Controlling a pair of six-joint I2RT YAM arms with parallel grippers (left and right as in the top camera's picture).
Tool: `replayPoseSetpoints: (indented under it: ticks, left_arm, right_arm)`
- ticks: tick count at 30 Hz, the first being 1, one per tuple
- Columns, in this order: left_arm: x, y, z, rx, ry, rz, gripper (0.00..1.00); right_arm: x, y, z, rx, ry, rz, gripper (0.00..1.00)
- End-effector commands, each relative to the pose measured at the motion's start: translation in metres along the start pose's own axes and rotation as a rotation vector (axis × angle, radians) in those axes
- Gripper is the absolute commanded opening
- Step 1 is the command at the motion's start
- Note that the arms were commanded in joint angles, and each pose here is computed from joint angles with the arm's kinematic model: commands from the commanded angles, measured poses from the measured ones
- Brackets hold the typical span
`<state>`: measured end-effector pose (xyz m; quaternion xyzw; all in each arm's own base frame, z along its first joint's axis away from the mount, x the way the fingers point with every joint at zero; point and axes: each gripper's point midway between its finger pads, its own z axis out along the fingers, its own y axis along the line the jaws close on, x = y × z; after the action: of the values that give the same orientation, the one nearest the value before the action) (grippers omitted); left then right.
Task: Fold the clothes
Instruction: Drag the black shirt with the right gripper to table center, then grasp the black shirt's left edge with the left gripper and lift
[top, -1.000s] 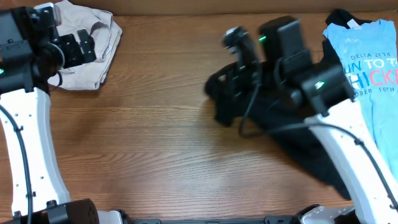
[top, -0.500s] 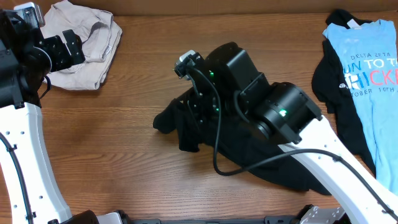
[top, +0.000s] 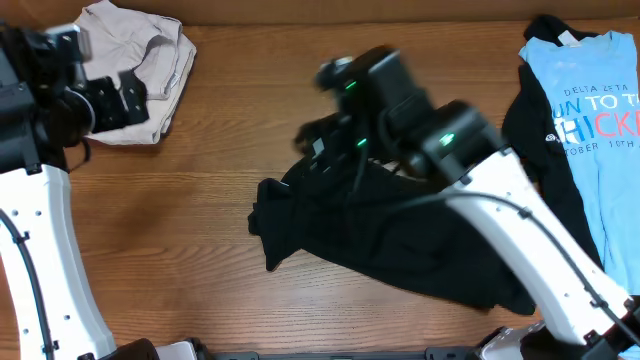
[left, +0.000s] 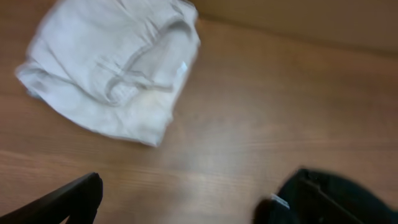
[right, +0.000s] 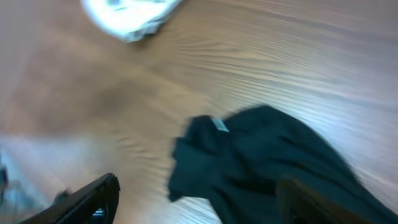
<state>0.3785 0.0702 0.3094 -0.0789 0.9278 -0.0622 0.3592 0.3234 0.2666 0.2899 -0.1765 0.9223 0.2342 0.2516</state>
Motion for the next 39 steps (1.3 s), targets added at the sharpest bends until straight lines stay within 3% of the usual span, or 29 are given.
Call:
replayPoseSetpoints:
  ticks: [1, 10, 17, 21, 31, 39]
  left_arm:
    - [0.026, -0.034, 0.009, 0.103, 0.085, 0.075, 0.98]
    - [0.139, -0.097, 0.074, 0.184, 0.416, 0.235, 0.96]
    - [0.193, -0.124, 0.108, 0.237, 0.518, 0.442, 0.96]
    - [0.211, -0.128, 0.122, 0.258, 0.584, 0.51, 0.94]
    - [0.256, -0.127, 0.149, 0.334, 0.774, 0.516, 0.82]
    - [0.26, -0.13, 0.149, 0.368, 0.787, 0.521, 0.68]
  right_arm:
    - [-0.014, -0.04, -0.043, 0.061, -0.079, 0.125, 0.85]
    - [0.013, -0.13, -0.095, 0.223, -0.054, 0.364, 0.85]
    - [0.024, -0.15, -0.092, 0.257, -0.02, 0.368, 0.86]
    - [0.026, -0.152, -0.088, 0.258, -0.008, 0.372, 0.85]
    - [0.025, -0.157, -0.089, 0.284, -0.014, 0.37, 0.86]
    - [0.022, -0.157, -0.089, 0.283, -0.027, 0.366, 0.86]
